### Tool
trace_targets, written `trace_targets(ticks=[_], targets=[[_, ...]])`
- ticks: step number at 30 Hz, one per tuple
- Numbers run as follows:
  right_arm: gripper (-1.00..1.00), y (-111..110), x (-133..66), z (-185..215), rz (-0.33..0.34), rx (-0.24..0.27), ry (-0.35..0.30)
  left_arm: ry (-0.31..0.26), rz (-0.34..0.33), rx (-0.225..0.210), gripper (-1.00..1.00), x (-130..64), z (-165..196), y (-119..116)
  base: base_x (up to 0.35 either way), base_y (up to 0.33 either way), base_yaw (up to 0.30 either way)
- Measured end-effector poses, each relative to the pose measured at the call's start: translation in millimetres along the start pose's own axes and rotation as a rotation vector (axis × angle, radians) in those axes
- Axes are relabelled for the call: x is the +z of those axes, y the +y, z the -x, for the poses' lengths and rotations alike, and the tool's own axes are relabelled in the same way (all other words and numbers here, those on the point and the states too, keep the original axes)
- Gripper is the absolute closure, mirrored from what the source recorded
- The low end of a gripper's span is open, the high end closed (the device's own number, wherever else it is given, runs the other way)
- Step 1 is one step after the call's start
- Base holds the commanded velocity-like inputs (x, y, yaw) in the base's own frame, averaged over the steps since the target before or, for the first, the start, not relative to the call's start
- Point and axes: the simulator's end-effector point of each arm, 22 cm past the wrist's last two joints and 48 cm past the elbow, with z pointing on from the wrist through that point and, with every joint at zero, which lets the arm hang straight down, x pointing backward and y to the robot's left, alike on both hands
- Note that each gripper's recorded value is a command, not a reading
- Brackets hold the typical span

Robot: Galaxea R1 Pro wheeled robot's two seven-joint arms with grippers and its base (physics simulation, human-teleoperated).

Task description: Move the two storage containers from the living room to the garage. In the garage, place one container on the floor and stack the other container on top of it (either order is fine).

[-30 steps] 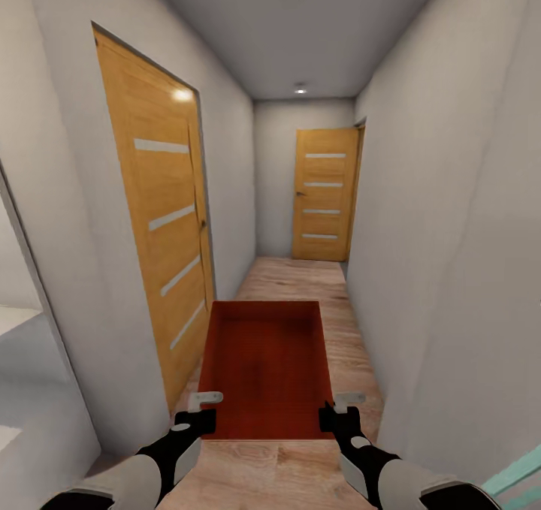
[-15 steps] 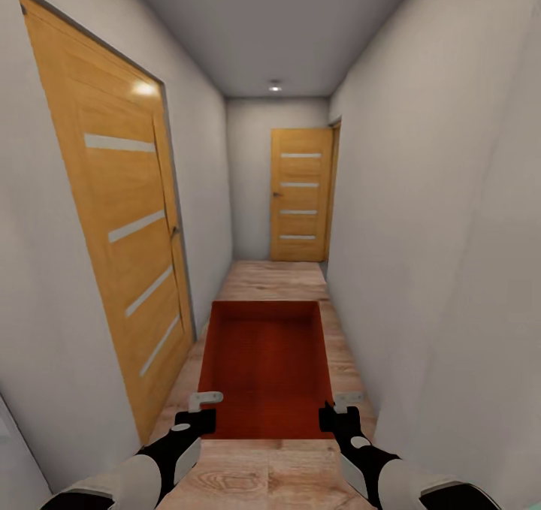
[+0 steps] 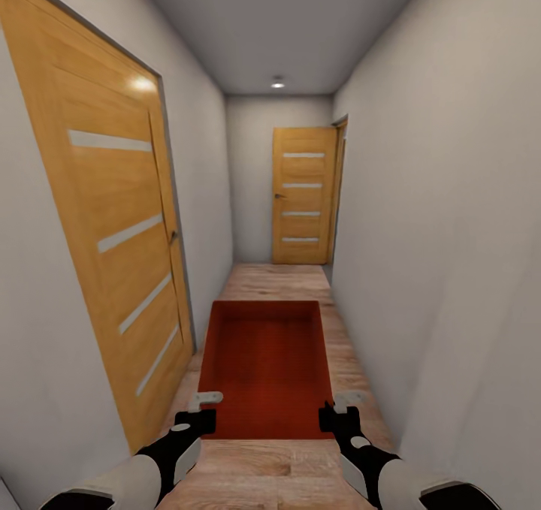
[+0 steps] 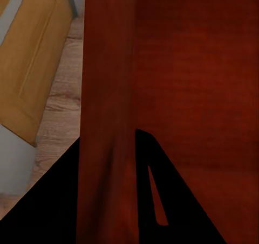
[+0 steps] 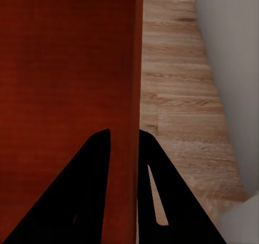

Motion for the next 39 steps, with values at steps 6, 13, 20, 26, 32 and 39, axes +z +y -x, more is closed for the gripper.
trace_targets(ticks=[6, 13, 20, 26, 32, 39], targets=[[1.00, 0.2, 0.0, 0.4, -0.001, 0.000, -0.001, -0.001, 0.001, 0.000, 1.00, 0.0, 0.3, 0.2, 0.322, 0.023, 0.000], [1.00, 0.2, 0.1, 0.5, -0.001, -0.001, -0.001, -0.001, 0.001, 0.000, 1.00, 0.0, 0.3, 0.2, 0.322, 0.001, 0.000], [1.00, 0.2, 0.0, 0.3, -0.001, 0.000, -0.001, -0.001, 0.001, 0.000, 1.00, 0.0, 0.2, 0.2, 0.322, 0.000, 0.000], [1.00, 0.2, 0.2, 0.6, -0.001, -0.001, -0.001, -0.001, 0.000, 0.000, 1.00, 0.0, 0.3, 0.2, 0.322, 0.000, 0.000], [1.00, 0.1, 0.1, 0.2, -0.001, -0.001, 0.000, 0.000, 0.000, 0.000, 1.00, 0.0, 0.1, 0.1, 0.322, 0.000, 0.000], [1.00, 0.0, 0.0, 0.0, 0.000, -0.001, 0.000, 0.000, 0.000, 0.000, 1.00, 0.0, -0.1, 0.0, 0.323, 0.000, 0.000]])
